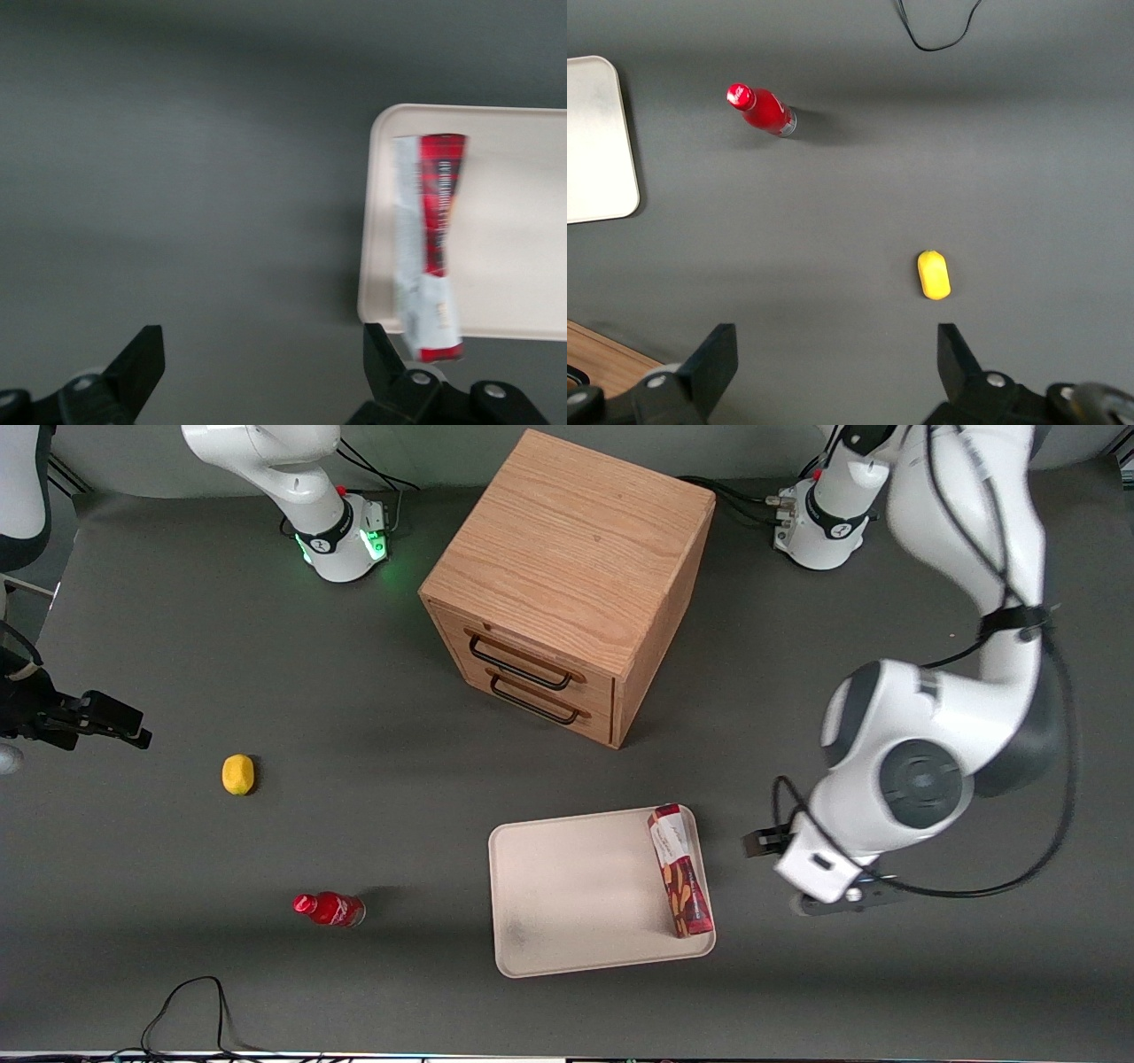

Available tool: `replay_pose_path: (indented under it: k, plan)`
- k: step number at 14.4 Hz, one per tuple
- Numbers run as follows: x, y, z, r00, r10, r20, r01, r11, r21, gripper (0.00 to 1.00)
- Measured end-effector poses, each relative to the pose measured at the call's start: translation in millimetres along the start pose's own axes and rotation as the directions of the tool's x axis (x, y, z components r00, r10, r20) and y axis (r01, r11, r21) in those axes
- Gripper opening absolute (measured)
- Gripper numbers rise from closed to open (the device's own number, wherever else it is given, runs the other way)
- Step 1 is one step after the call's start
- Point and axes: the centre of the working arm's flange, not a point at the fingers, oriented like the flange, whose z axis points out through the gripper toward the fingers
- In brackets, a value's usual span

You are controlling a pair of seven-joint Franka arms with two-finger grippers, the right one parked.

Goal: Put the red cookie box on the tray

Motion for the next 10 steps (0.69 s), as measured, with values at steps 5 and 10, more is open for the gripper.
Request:
replay_pose_path:
  k: [5,10]
  plan:
    - [-12,-124,-49,0.997,-0.064,0.048,0.063,0.998,0.023,1.0]
    - [-30,-237,-96,0.987,-0.136,0.081,0.133,0.99,0.043,1.0]
